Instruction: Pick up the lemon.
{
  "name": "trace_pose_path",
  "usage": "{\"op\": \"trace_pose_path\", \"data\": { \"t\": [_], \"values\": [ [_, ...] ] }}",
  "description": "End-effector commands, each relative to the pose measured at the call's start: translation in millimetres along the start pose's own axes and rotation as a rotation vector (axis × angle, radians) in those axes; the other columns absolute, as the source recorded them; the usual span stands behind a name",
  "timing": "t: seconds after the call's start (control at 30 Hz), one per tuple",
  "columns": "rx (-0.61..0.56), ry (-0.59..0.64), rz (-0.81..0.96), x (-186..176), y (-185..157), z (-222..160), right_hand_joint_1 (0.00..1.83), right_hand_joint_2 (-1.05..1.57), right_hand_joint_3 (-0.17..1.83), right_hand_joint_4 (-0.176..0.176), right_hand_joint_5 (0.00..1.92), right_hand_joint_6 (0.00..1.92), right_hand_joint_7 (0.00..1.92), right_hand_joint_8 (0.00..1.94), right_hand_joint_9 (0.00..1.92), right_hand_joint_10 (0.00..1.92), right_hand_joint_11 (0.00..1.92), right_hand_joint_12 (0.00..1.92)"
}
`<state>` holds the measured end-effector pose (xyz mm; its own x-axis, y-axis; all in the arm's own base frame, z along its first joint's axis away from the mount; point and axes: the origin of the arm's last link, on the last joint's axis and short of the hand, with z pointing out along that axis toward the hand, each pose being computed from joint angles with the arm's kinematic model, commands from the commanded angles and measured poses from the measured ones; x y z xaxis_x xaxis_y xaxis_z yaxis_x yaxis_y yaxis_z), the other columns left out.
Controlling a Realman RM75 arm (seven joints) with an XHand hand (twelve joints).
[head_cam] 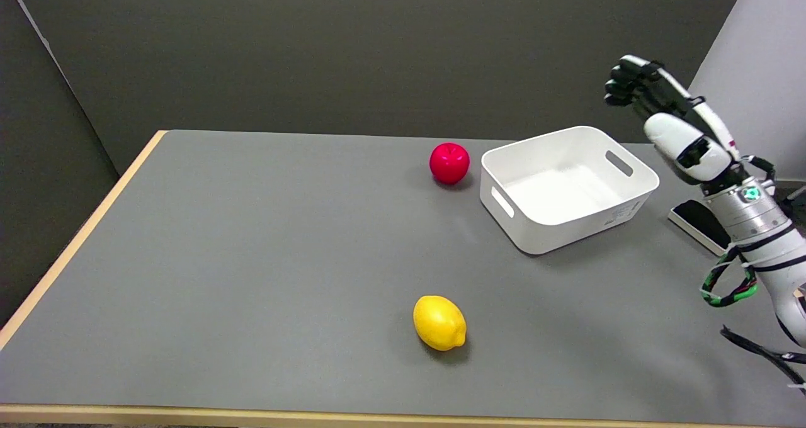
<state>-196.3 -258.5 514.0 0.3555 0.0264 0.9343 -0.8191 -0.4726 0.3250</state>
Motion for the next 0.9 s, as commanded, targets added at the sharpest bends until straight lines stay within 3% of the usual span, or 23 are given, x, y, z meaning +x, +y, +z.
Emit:
{"op": "trace_pose_path", "data": {
  "t": [0.03, 0.23, 0.43, 0.73, 0.8, 0.9],
  "values": [
    [-0.012, -0.308, -0.025, -129.8, -16.5, -7.1, 0.48, 0.63, 0.97, -0.011, 0.13, 0.40, 0.18, 0.32, 0.10, 0.66, 0.00, 1.04],
    [-0.010, -0.403, -0.215, -192.9, -24.2, -18.0, 0.48, 0.64, 0.96, -0.060, 0.16, 0.42, 0.21, 0.36, 0.12, 0.70, 0.00, 1.09],
    [-0.020, -0.459, -0.509, -231.3, -23.7, -37.9, 0.51, 0.64, 0.95, -0.088, 0.18, 0.44, 0.24, 0.41, 0.15, 0.74, 0.01, 1.13],
    [0.029, -0.512, -0.755, -256.5, -32.9, -28.7, 0.52, 0.64, 0.83, -0.096, 0.21, 0.42, 0.28, 0.39, 0.14, 0.78, 0.00, 1.16],
    [0.046, -0.527, -0.780, -263.2, -36.6, -28.1, 0.46, 0.60, 0.93, -0.094, 0.19, 0.46, 0.25, 0.45, 0.14, 0.76, 0.00, 1.12],
    [0.062, -0.545, -0.766, -272.6, -40.7, -31.7, 0.45, 0.59, 0.93, -0.095, 0.19, 0.46, 0.25, 0.45, 0.14, 0.75, 0.00, 1.11]
  ]
}}
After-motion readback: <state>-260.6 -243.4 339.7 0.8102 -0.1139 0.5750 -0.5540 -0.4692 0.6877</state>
